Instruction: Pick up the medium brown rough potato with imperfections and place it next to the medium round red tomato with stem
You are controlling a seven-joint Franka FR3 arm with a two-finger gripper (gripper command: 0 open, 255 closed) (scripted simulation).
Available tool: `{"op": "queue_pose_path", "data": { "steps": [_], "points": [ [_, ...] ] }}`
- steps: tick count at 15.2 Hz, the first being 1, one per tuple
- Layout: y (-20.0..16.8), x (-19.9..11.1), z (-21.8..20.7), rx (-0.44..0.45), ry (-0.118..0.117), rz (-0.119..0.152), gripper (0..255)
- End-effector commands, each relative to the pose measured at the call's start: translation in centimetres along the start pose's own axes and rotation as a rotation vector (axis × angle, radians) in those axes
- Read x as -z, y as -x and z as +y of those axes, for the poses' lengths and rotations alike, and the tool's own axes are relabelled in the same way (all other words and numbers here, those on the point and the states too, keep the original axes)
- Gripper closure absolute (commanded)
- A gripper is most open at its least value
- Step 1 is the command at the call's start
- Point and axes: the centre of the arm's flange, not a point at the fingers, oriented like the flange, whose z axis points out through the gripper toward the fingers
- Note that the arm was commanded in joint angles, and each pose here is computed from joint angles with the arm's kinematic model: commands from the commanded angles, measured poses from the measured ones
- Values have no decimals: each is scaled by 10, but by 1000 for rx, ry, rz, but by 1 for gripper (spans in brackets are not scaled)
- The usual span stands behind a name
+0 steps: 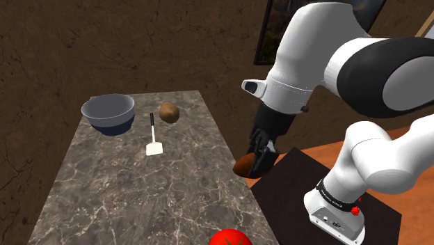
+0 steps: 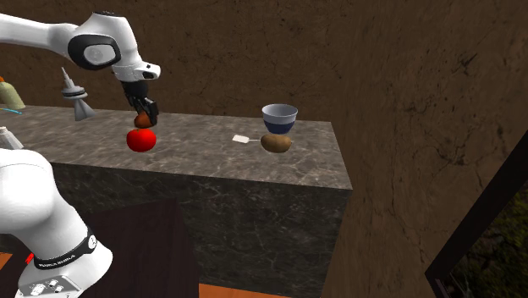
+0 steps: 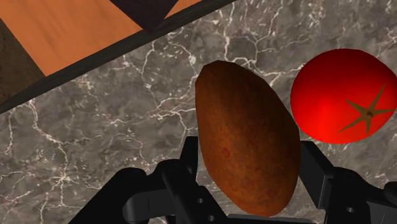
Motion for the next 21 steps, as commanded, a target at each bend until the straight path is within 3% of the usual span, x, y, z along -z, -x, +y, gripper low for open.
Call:
{"op": "queue_pose_path", "data": {
  "steps": [1, 21],
  "points": [
    [4, -8, -1, -1, 0, 0, 255],
    [18, -112, 15, -1, 0, 0, 255]
  ]
}}
